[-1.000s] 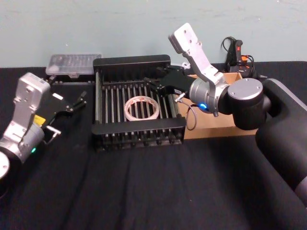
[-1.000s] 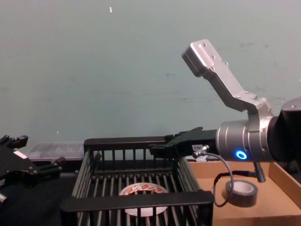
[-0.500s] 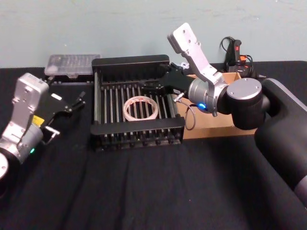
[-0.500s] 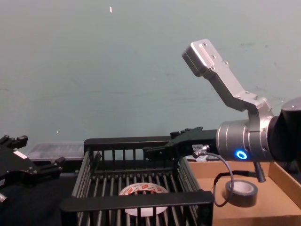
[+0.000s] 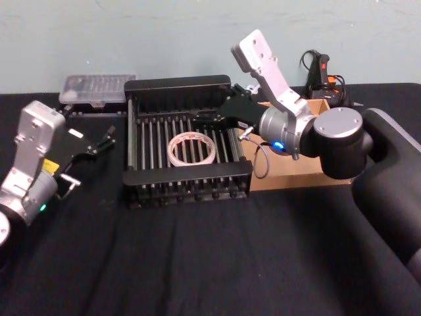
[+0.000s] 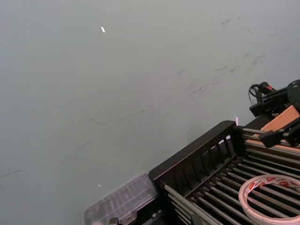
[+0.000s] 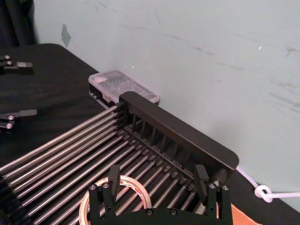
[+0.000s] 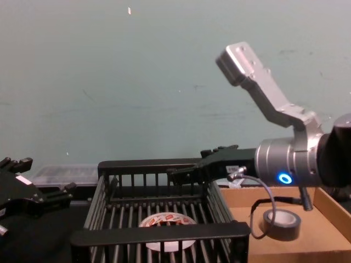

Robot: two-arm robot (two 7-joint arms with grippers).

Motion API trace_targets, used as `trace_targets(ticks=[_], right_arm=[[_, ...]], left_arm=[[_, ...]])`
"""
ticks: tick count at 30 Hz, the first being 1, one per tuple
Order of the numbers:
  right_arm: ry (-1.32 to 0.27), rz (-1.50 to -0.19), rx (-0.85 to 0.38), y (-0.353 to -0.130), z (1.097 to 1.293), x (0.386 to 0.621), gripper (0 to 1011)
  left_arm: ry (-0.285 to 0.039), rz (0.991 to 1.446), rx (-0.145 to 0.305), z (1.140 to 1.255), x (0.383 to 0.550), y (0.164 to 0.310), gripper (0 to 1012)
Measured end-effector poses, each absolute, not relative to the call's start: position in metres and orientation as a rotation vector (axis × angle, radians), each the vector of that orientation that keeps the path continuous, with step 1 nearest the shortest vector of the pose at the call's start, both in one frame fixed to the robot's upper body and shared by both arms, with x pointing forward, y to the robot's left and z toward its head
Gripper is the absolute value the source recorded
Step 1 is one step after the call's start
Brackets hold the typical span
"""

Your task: Pick up the white tape and place it into the black box , Pick up the silver tape and place it into the brown box.

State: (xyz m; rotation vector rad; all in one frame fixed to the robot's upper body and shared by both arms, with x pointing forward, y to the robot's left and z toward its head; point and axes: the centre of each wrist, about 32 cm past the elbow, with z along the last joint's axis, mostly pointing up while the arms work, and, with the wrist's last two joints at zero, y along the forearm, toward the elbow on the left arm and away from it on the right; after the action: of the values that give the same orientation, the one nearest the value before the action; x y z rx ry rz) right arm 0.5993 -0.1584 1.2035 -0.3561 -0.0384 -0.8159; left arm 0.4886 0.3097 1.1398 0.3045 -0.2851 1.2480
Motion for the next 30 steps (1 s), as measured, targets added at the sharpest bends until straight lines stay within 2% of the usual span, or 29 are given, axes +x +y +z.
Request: trace_targets(ticks=[8, 17, 25, 30], right_arm=[[-0.053, -0.837, -0.314, -0.175, 1.210, 0.586, 1002], [-0.077, -0.924, -0.255, -0.206, 1.214, 0.564, 1002], [-0.113, -1.034, -0.218, -0.232, 1.207, 0.542, 1003], [-0.136, -1.104, -0.227, -0.245, 1.195, 0.530, 1002]], left_arm=[[-0.285, 1.248, 0.305, 1.140, 0.489, 0.310, 1001], [-0.285, 1.248, 0.304, 1.140, 0.489, 0.310, 1001], [-0.285, 1.248, 0.304, 1.140, 0.489, 0.310, 1001], [-0.285, 1.248, 0.304, 1.140, 0.489, 0.310, 1001]])
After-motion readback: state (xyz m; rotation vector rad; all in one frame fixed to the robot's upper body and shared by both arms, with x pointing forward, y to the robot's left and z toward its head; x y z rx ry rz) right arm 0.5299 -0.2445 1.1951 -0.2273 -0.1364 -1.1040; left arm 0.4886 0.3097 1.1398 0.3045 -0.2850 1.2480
